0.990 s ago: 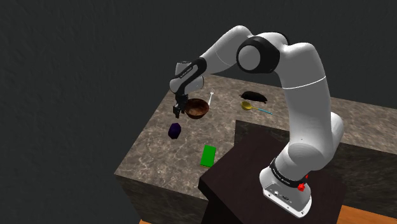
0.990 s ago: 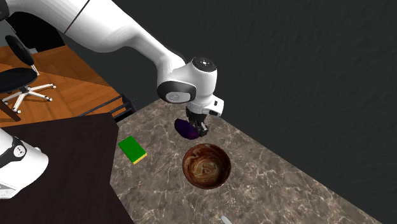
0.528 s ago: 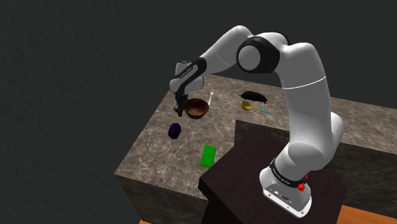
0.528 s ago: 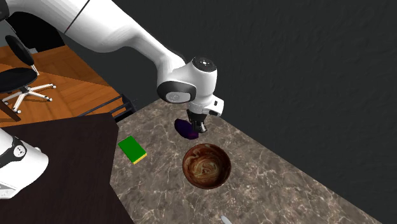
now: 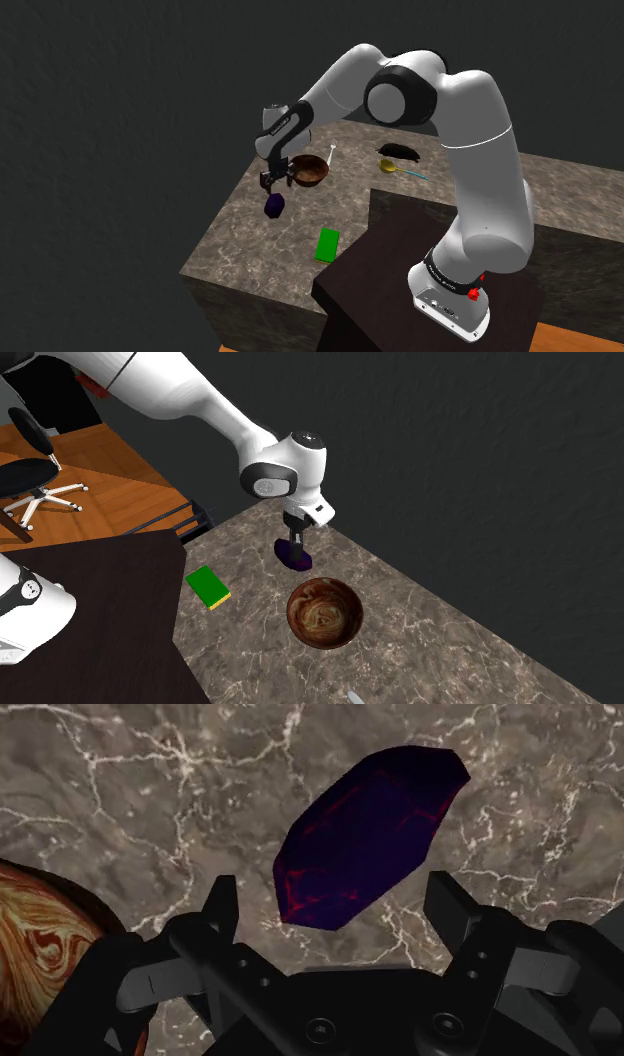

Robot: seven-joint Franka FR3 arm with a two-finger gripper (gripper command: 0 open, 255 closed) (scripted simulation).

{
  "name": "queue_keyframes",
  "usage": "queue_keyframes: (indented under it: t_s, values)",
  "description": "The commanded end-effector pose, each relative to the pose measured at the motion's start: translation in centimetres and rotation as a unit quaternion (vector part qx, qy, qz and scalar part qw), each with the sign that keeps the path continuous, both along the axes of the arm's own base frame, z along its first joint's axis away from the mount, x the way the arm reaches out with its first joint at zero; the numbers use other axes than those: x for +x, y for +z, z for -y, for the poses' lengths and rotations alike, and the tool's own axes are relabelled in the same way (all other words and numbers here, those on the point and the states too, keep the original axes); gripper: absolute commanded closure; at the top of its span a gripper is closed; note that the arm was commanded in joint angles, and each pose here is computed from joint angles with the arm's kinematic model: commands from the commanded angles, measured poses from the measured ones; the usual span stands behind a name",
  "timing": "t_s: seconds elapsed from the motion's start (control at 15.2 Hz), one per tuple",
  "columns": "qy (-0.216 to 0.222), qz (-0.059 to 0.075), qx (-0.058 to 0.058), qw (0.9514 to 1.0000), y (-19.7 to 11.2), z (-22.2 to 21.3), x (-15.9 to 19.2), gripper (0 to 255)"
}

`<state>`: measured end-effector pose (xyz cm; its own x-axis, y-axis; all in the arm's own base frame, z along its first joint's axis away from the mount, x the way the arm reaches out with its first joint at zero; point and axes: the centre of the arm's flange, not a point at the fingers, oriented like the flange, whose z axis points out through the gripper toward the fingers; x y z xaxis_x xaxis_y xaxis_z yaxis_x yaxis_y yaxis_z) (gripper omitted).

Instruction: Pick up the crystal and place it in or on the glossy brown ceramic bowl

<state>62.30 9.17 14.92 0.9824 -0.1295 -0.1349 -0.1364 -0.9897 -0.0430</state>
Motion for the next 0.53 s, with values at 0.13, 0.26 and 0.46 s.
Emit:
queue_keyframes:
  t_s: [0.13,0.26,0.46]
  values:
    - [-0.253,-0.052,-0.062,0.9640,-0.5,-5.3,0.0,0]
    - [-0.266,-0.055,-0.066,0.9600,-1.1,-5.7,0.0,0]
    - [-0.266,-0.055,-0.066,0.9600,-2.7,-5.7,-0.4,0]
